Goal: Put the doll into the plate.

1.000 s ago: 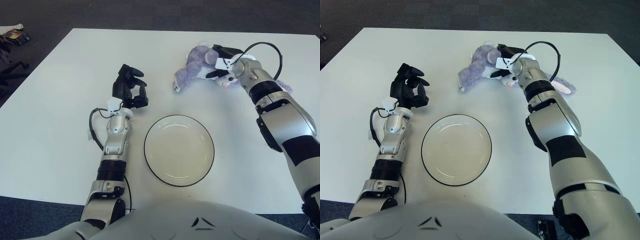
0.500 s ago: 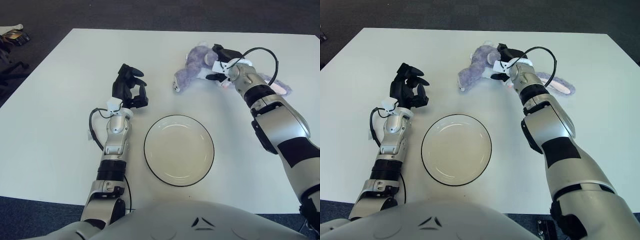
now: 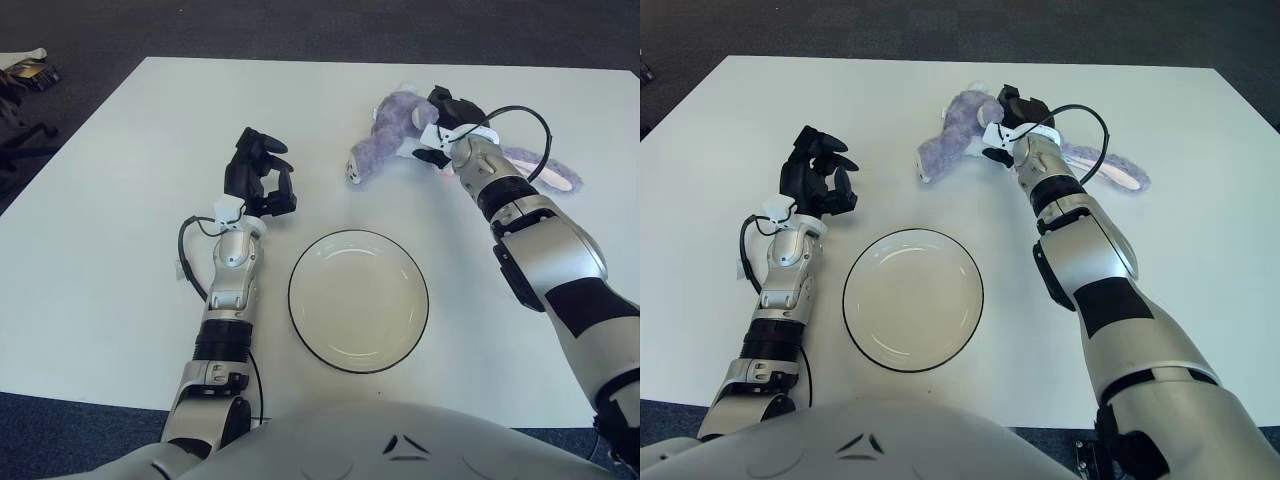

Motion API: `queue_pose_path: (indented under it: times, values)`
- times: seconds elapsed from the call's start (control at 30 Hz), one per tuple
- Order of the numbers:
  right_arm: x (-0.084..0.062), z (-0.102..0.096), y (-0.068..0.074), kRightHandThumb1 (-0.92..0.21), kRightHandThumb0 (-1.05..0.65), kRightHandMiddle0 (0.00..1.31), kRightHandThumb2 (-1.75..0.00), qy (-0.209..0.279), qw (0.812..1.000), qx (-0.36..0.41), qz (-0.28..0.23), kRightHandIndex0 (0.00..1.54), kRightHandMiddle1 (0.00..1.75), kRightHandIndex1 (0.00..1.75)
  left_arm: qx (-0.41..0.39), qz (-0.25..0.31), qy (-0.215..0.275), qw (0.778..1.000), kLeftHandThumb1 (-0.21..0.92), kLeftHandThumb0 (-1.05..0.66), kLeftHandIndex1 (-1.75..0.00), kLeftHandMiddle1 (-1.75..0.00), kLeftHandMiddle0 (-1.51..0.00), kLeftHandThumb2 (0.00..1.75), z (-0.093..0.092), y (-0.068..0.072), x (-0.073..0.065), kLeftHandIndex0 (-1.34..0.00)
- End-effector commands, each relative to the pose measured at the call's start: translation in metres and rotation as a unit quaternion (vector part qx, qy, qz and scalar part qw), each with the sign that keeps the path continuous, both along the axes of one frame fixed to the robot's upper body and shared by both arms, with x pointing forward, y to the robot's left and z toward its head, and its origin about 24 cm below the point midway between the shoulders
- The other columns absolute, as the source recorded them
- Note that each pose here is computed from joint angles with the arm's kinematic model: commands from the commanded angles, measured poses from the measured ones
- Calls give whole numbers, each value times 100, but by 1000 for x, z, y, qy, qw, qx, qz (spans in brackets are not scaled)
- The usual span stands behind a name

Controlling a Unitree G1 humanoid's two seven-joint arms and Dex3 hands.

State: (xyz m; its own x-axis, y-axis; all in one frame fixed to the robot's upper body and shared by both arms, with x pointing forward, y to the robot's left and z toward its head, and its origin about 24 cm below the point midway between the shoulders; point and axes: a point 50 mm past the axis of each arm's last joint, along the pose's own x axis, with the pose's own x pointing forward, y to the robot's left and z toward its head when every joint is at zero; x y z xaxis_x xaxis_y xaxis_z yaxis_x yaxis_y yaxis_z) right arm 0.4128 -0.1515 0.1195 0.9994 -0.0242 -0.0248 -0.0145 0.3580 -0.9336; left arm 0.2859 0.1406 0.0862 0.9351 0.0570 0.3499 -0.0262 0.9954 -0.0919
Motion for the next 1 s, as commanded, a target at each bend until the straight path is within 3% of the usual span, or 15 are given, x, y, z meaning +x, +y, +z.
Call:
queue_pose_path:
  times: [0.0, 0.13, 0.3, 0.97]
  values:
    - [-9, -26, -8, -43, 41, 53, -116, 36, 998, 33, -42, 47, 174, 174, -2, 11, 41, 999, 32, -1, -175, -175, -50, 133, -22, 4, -9, -49]
    - [-10, -28, -7, -35, 45, 70, -127, 14, 996, 65, -62, 56, 175, 174, -2, 13, 42, 999, 32, -1, -175, -175, -50, 132, -22, 4, -9, -49]
    - [-11, -29, -7, -29, 48, 81, -134, 1, 993, 95, -70, 62, 175, 175, -4, 14, 44, 999, 32, -1, -175, -175, -50, 132, -23, 4, -8, -48]
    - [-10, -27, -10, -19, 52, 91, -147, 19, 978, 190, -85, 71, 175, 175, -3, 13, 46, 999, 32, -1, -175, -175, -50, 133, -23, 4, -7, -49]
